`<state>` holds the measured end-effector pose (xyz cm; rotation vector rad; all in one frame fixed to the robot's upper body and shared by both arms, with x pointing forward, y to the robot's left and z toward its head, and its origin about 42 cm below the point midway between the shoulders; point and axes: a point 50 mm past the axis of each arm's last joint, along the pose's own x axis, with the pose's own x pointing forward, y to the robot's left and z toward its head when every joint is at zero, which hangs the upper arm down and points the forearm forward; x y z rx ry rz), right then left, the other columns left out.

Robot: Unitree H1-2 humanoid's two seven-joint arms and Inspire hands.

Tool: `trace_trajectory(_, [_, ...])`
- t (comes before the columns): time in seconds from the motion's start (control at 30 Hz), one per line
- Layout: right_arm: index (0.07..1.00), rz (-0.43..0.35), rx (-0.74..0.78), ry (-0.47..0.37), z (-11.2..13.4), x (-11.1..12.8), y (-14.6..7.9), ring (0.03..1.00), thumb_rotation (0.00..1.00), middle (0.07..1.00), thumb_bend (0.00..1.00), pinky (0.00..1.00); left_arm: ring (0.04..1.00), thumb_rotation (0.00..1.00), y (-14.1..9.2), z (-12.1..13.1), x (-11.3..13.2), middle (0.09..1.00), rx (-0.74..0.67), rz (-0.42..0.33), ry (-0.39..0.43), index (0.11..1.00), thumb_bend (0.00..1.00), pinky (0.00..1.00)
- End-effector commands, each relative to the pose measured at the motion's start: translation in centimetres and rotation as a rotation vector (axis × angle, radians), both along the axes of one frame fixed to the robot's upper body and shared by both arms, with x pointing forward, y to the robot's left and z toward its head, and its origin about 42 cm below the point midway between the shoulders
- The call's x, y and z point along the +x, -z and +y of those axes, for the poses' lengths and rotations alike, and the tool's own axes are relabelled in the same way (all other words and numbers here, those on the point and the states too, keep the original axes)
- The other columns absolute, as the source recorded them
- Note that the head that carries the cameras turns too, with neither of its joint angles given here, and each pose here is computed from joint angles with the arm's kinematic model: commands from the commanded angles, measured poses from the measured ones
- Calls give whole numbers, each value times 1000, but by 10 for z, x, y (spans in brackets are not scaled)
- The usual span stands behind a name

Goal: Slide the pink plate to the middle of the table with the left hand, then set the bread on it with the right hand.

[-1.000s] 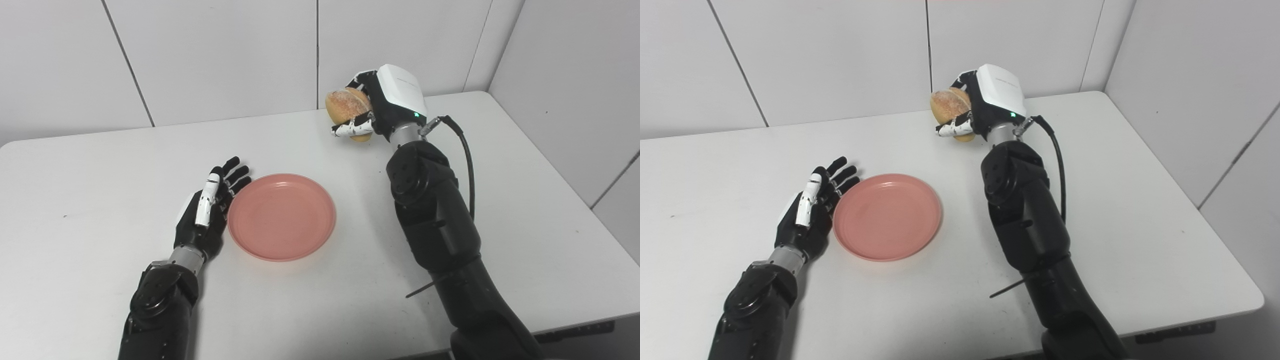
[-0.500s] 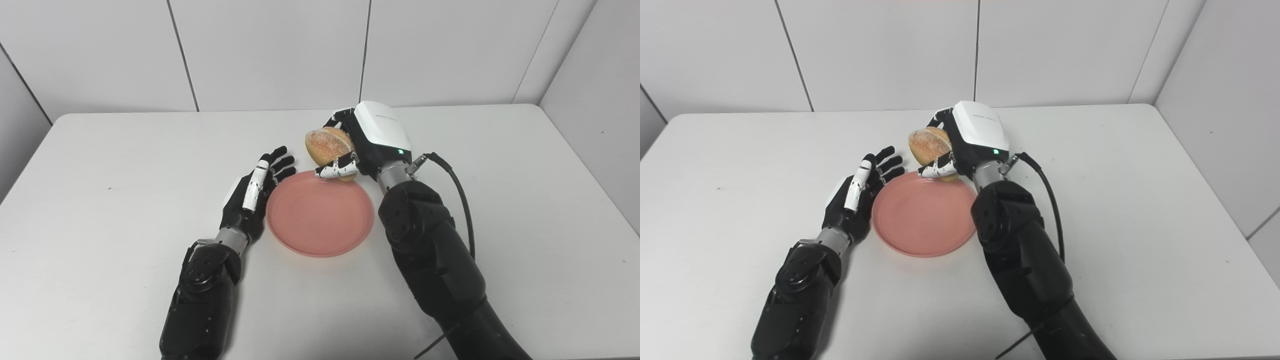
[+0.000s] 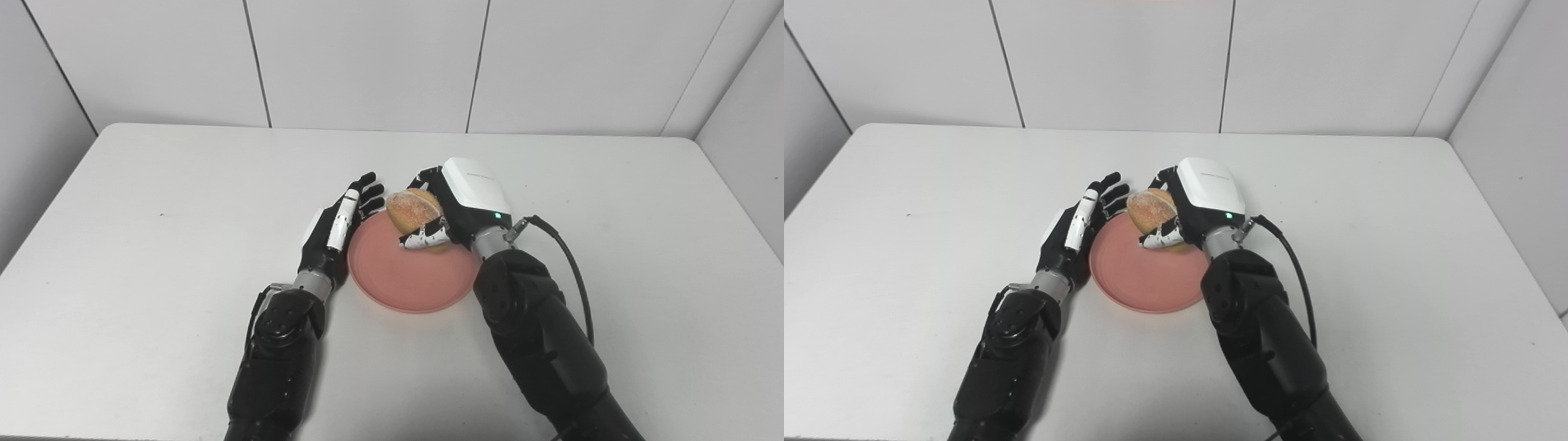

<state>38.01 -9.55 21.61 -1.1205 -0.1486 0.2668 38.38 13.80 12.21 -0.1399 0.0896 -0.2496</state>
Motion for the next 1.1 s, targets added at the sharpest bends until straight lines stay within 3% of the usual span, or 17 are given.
trace_trajectory(0.0, [490,-52,9,-14,4,5,-15,288,131,399,508,205,897,1000,9,-2,-2,900,10,47,-3,885,332,905])
trace_trajectory(0.1, [490,-36,7,-8,5,6,-7,280,132,394,509,201,895,1000,9,-3,-1,897,13,42,-4,882,333,901])
trace_trajectory(0.17, [491,-24,-5,-11,7,7,0,338,134,450,509,243,893,1000,8,-5,-1,893,14,40,-4,877,324,899])
trace_trajectory(0.3, [491,-8,-18,-31,9,8,11,357,134,464,508,263,892,1000,7,-6,0,891,9,34,-2,873,316,895])
trace_trajectory(0.47, [490,-2,-12,-42,10,7,20,272,133,384,511,195,892,1000,6,-7,0,892,13,26,0,873,317,890])
trace_trajectory(0.9, [494,-8,-15,-90,17,-4,15,210,142,325,518,139,894,1000,4,-8,-1,893,-8,31,2,871,313,889])
trace_trajectory(0.93, [591,-13,-17,-95,17,-5,13,222,140,342,607,148,894,1000,4,-9,-1,894,-10,32,1,872,312,889])
trace_trajectory(0.97, [666,-17,-22,-101,17,-6,12,351,156,460,665,244,894,1000,4,-9,-1,892,-14,33,-1,871,309,890])
trace_trajectory(1.07, [767,-26,-20,-110,17,-9,6,599,203,672,708,466,889,1000,3,-9,-2,886,-26,37,-12,867,299,886])
